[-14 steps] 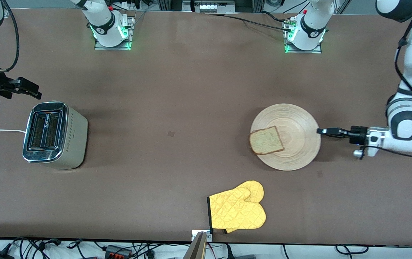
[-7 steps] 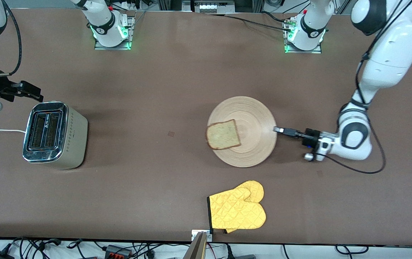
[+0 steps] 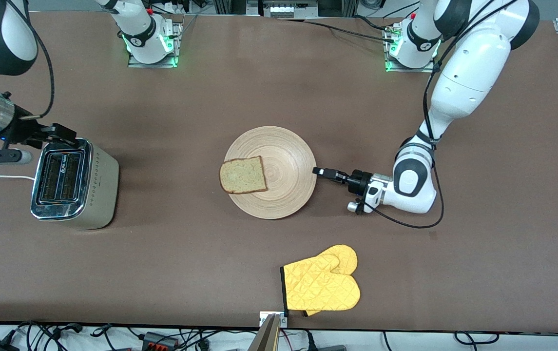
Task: Move plate and put bread in toaster
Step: 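Push the wooden plate with the left gripper toward the table middle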
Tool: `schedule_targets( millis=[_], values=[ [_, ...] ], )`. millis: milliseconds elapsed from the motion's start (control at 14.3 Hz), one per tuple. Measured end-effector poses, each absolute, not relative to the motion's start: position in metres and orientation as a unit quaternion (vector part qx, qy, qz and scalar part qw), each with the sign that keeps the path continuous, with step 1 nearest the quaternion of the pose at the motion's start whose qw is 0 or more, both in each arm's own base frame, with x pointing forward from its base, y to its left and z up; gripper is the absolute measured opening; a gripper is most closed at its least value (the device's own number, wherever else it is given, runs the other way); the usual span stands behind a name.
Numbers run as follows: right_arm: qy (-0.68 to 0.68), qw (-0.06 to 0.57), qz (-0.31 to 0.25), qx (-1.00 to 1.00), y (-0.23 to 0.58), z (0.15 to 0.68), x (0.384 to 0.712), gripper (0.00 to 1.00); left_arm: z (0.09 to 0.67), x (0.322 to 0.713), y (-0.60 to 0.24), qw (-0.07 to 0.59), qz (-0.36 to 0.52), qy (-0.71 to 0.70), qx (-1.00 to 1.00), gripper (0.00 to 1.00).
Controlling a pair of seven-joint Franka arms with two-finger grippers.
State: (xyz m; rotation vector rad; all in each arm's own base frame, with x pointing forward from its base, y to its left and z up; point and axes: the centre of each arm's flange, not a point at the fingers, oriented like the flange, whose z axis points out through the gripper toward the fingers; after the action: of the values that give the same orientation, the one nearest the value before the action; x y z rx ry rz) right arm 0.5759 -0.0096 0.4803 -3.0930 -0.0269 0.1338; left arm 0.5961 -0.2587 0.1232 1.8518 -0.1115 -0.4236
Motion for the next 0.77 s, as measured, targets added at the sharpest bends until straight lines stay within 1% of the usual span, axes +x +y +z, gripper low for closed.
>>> schedule_targets(
  millis=[279, 419, 628, 767],
  values=[
    [-0.036, 0.029, 0.073, -0.996, 0.027, 0.441, 0.584, 1.0, 0.122, 0.597, -0.287, 0.551, -0.154, -0.056, 0.818, 0.09],
    [-0.051, 0.027, 0.08, -0.995, 0.053, 0.429, 0.586, 1.0, 0.118, 0.591, -0.302, 0.542, -0.153, -0.061, 0.824, 0.09],
    [-0.06, 0.025, 0.086, -0.994, 0.069, 0.417, 0.587, 1.0, 0.116, 0.589, -0.307, 0.538, -0.152, -0.062, 0.827, 0.09],
    [-0.065, 0.024, 0.092, -0.993, 0.075, 0.409, 0.588, 1.0, 0.116, 0.592, -0.303, 0.538, -0.15, -0.06, 0.828, 0.24]
  ],
)
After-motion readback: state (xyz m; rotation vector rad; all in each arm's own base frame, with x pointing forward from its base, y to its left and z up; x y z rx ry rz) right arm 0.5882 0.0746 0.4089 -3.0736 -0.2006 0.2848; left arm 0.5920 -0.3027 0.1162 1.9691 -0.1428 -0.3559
